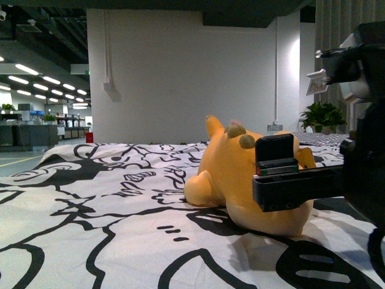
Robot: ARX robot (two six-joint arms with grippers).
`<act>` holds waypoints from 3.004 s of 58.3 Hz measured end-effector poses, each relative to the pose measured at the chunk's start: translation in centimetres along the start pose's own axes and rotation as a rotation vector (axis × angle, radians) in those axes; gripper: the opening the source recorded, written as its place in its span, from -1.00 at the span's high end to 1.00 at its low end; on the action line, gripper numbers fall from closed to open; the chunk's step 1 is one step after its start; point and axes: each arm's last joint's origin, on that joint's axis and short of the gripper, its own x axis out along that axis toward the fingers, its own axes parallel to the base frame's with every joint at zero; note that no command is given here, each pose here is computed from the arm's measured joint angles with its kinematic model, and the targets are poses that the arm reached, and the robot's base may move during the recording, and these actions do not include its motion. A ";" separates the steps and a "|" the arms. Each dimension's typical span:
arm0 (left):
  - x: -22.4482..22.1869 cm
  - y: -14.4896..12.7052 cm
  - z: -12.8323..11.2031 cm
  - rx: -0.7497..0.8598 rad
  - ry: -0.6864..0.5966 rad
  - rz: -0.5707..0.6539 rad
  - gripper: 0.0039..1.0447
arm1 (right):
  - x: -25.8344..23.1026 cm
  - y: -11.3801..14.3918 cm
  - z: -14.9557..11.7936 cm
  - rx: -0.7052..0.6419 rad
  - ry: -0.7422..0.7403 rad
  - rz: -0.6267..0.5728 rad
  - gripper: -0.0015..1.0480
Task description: Put away toys
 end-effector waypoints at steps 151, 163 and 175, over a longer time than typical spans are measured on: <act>0.0 0.0 0.0 0.000 0.000 0.000 -0.88 | 6.7 6.7 -1.2 -0.451 0.167 -0.014 0.00; 0.0 0.0 0.0 0.000 0.000 0.000 -0.88 | 6.8 6.4 -0.8 -0.442 0.159 -0.008 0.50; 0.0 0.0 0.0 0.000 0.000 0.000 -0.88 | 7.3 4.9 0.1 -0.316 0.167 0.048 0.84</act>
